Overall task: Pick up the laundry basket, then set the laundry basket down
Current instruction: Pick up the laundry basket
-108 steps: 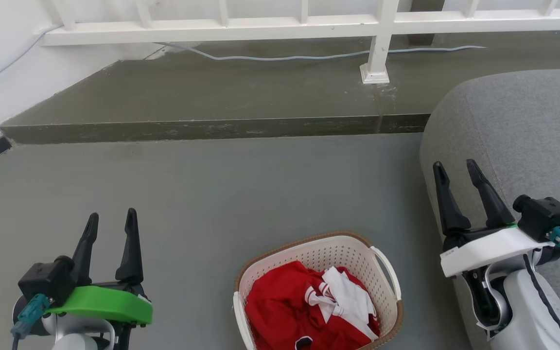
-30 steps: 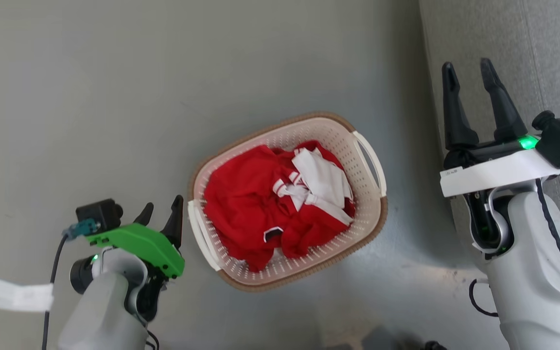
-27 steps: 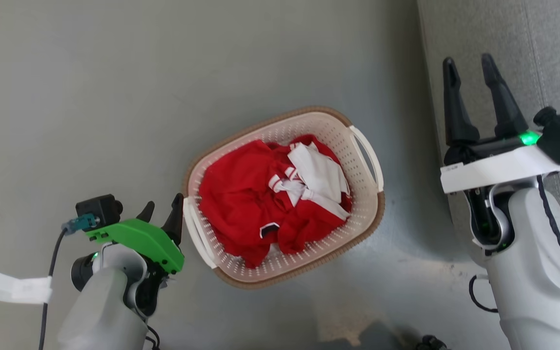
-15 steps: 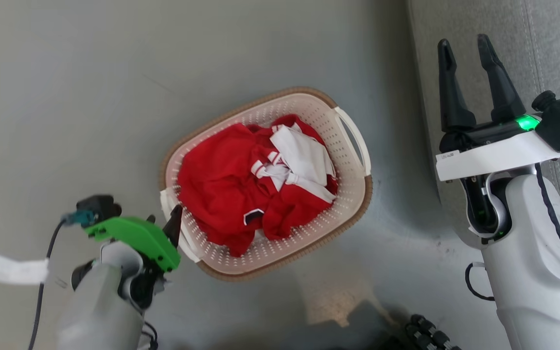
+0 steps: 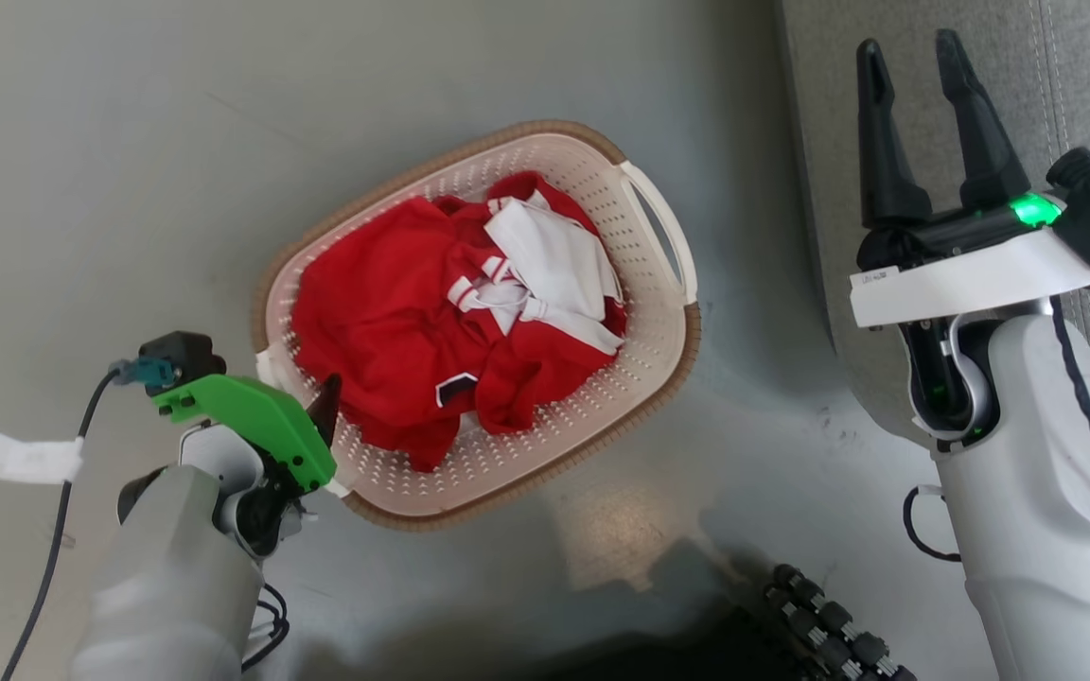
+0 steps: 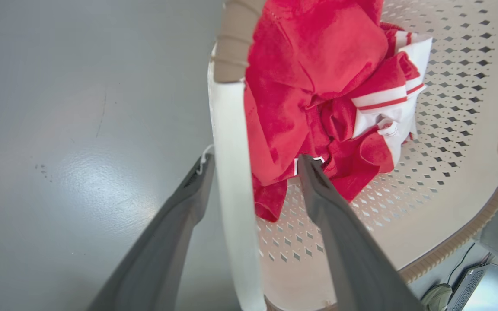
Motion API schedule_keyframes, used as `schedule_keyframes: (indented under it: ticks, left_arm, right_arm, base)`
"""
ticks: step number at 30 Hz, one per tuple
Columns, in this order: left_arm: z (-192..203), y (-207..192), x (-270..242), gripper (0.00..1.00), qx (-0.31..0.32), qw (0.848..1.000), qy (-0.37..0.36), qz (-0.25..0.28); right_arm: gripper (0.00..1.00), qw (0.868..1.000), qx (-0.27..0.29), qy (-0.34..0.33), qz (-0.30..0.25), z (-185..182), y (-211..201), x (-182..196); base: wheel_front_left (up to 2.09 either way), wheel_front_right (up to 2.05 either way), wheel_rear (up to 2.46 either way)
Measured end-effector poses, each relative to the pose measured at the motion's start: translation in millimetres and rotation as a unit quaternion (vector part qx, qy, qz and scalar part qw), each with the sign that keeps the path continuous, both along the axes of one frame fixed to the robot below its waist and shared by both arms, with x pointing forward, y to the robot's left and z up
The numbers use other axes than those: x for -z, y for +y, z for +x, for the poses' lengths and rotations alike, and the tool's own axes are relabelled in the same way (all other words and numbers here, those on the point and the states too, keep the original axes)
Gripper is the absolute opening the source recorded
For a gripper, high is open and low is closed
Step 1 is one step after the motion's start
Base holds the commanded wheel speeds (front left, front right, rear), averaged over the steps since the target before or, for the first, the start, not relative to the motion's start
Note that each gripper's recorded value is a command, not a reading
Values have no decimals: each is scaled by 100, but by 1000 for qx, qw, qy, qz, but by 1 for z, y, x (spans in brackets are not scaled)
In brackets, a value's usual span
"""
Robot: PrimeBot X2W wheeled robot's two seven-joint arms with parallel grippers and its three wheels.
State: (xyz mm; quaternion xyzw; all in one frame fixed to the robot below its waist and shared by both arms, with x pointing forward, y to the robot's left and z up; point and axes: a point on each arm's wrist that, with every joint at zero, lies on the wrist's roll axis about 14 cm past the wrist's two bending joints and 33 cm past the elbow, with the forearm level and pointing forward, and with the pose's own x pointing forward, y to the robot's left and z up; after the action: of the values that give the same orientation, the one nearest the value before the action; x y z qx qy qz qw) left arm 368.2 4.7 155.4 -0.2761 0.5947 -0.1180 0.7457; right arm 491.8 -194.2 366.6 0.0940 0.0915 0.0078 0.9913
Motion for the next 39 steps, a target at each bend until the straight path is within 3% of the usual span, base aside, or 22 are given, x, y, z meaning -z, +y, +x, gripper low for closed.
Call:
schedule_keyframes:
  ticks: [7,8,9,10,11,22,39]
  left_arm:
    - [-12,-6,10,98,24,999,25,2]
    - [-12,-6,11,74,25,999,26,2]
    - [-12,-6,11,74,26,999,26,3]
    - [-11,-6,11,18,27,999,26,3]
    - [-11,-6,11,0,28,999,26,4]
    - [-13,0,6,0,48,998,23,16]
    - [24,21,0,0,115,991,-37,61]
  right_arm:
    - [100,1000,10,8,-6,-2,-8,6]
    - [100,1000,10,9,-7,-2,-9,6]
    - [100,1000,10,9,-7,-2,-9,6]
    - [100,1000,11,9,-7,-2,-9,6]
    - [100,1000,11,9,-6,-2,-9,6]
    - [100,1000,14,2,-1,-3,-9,-2]
    - [100,1000,23,-10,16,-4,-12,-14]
  base:
    - [0,0,0]
    - [0,0,0]
    - [0,0,0]
    - [0,0,0]
    - [0,0,0]
    - [0,0,0]
    - [0,0,0]
